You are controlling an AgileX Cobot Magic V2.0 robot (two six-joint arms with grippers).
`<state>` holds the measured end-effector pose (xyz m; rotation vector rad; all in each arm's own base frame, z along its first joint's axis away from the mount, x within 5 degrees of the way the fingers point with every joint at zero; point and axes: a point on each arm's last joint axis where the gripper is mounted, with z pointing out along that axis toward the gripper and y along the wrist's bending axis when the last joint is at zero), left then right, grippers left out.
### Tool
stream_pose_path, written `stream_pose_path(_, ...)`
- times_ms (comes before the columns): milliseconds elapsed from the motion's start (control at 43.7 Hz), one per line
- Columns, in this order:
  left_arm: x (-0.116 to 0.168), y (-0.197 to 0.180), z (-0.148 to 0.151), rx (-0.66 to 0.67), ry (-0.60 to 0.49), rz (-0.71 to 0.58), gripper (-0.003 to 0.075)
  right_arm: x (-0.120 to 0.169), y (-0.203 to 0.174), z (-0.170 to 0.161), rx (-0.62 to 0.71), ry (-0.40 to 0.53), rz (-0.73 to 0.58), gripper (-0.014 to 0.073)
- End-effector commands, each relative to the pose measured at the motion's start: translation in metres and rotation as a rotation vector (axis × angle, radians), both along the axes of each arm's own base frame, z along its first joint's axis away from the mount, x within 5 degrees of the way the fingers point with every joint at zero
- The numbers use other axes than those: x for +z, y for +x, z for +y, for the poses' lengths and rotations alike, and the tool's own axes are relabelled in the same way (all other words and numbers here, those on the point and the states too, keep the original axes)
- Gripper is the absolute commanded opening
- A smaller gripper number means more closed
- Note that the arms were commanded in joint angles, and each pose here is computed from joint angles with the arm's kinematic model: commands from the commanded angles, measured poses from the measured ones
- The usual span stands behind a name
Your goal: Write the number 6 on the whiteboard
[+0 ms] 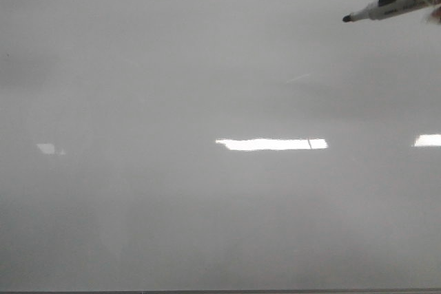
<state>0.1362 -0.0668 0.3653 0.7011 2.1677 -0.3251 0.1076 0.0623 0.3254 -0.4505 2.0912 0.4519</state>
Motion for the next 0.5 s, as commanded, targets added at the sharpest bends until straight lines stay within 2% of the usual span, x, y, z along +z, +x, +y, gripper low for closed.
stream_pose_path(0, 0.014, 0.002, -0.001, 0.024, -0.072, -0.074, 0.044, 0.013, 0.008, 0.003, -0.042, 0.124, -0.112, -0.012)
stream_pose_path(298, 0.015, 0.003, -0.001, 0.031, -0.08, -0.093, 0.044, 0.029, 0.046, 0.01, -0.138, 0.216, -0.23, -0.012)
stream_pose_path(481, 0.015, 0.003, -0.001, 0.031, -0.08, -0.093, 0.044, 0.036, 0.077, 0.011, -0.198, 0.202, -0.221, -0.012)
